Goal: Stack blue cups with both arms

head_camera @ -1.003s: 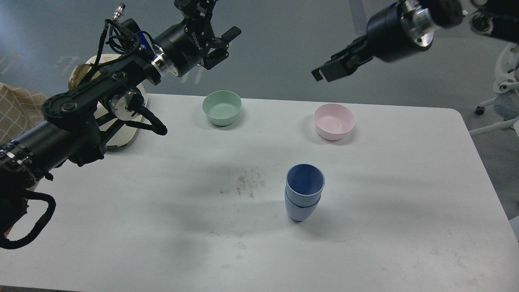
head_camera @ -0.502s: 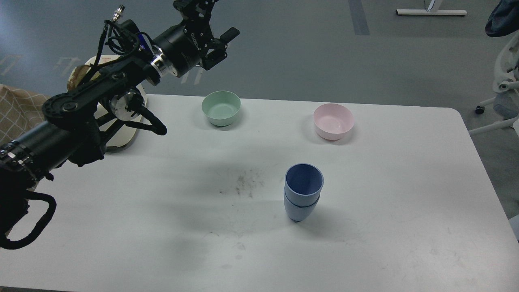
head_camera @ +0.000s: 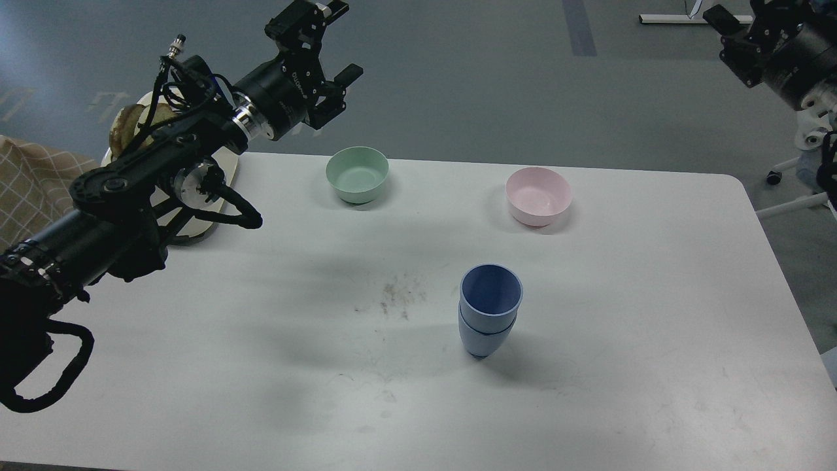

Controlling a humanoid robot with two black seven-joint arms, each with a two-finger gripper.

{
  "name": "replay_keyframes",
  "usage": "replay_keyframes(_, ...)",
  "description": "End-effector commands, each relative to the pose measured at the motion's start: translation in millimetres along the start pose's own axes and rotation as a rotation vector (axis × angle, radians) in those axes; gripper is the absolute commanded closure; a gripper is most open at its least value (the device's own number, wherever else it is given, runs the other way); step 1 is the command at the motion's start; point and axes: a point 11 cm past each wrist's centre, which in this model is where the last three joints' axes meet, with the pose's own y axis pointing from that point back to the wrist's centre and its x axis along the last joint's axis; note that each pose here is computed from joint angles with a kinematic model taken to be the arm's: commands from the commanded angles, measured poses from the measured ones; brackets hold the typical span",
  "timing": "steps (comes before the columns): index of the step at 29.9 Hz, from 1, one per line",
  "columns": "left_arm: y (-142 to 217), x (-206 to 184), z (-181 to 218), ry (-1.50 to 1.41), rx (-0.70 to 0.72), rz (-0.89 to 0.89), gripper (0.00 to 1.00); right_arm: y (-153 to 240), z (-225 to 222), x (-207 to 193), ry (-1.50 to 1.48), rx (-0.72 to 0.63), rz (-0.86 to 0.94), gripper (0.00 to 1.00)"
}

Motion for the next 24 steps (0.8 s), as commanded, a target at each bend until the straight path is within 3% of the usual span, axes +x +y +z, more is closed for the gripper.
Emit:
replay_keyframes(1, 4, 5, 0, 0.027, -0.021, 0.025, 0.02, -7, 25, -17, -0.098, 0.005, 0.036, 0.0)
replay_keyframes(14, 19, 32, 1, 0.24, -0.182, 0.191, 0.02, -20, 49, -40, -0.472, 0.092, 0.028, 0.0)
replay_keyframes(24, 13, 21, 0, 0.257, -0.172, 0.147, 0.02, -22, 42, -35, -0.542, 0.15, 0.06, 0.0)
